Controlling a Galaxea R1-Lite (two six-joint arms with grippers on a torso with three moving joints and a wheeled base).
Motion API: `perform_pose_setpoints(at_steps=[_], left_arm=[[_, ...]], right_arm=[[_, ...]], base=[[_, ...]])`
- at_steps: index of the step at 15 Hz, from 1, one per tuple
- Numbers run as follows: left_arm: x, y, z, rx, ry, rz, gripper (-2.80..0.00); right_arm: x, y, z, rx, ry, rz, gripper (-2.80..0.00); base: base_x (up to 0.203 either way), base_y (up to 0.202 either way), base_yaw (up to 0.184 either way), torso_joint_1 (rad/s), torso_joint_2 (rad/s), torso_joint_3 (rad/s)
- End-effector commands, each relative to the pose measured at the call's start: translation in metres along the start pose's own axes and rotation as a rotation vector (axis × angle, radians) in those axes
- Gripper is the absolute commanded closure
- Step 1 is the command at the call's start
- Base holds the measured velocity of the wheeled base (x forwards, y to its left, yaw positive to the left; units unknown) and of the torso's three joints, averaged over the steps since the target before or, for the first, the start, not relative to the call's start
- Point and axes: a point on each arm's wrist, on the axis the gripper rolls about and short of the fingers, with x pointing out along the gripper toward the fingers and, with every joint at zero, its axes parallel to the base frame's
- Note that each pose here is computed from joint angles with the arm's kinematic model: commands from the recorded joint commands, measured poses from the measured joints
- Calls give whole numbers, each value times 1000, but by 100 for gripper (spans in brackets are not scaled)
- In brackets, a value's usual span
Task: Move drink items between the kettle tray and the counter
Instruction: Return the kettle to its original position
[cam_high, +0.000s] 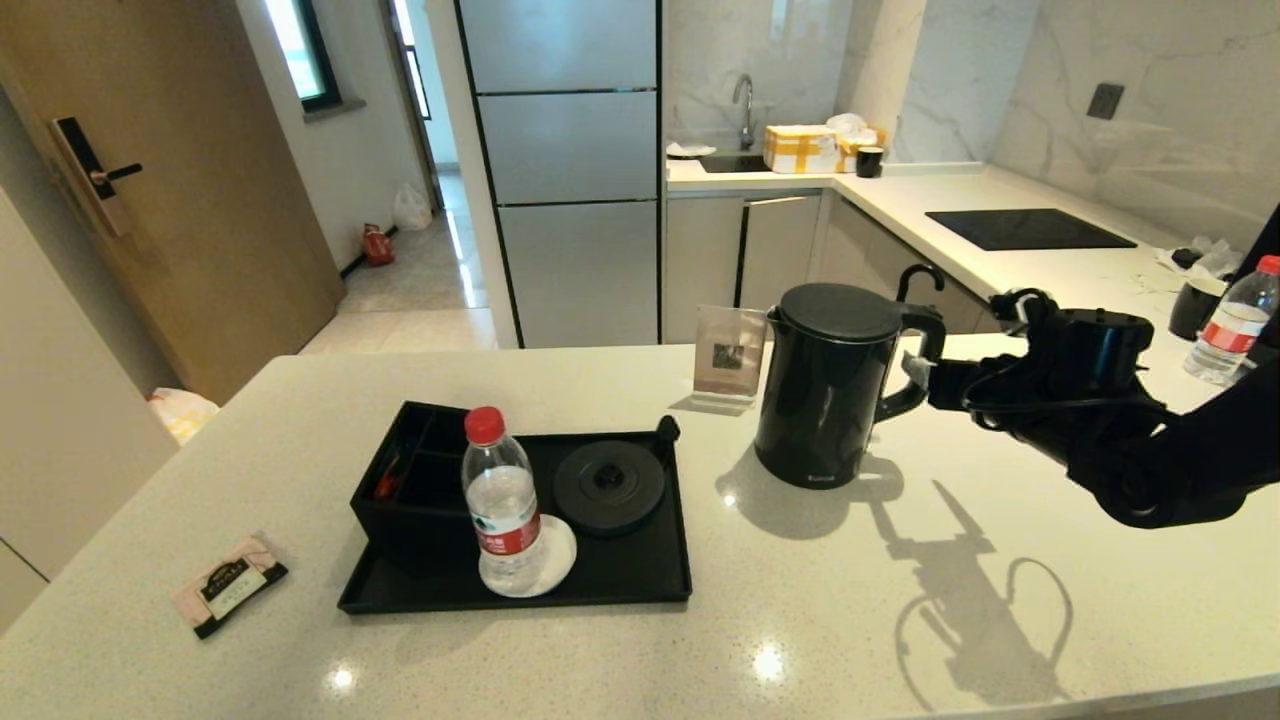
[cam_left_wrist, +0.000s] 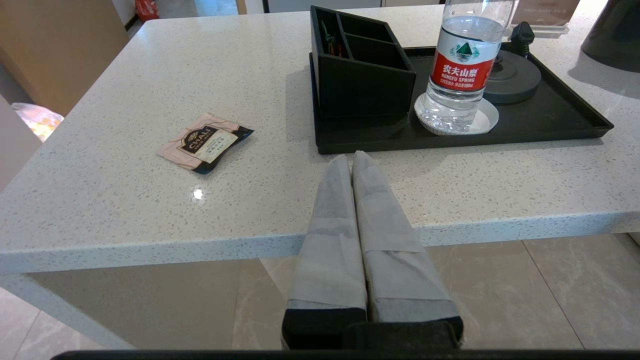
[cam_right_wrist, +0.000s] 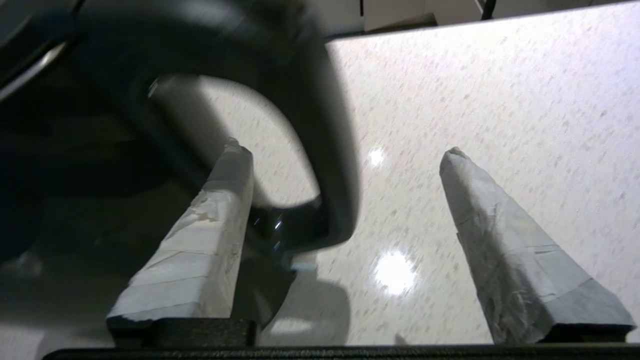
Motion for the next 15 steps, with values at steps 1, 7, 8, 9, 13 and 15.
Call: perform_pose_setpoints(at_steps=[1,7,8,9,13,15], left_arm=[[0,0,0,0,0,0,0],[0,0,0,0,0,0,0],[0,0,0,0,0,0,0],[0,0,0,0,0,0,0],[0,0,0,0,-1,0,0],[0,0,0,0,0,0,0]], right_arm=[[10,-6,-1,4,-6,-4,-280],[39,-7,-5,2,-10,4,-280],[44,-7,-3,2,-16,5,-280],[48,-7,-3,2,-14,5,-280],[58,-6,-2,1,-19,7,-280],[61,-6,-3,2,-8,6,0]], base=[[0,0,0,0,0,0],[0,0,0,0,0,0],[0,0,0,0,0,0],[0,0,0,0,0,0],[0,0,0,0,0,0],[0,0,0,0,0,0]])
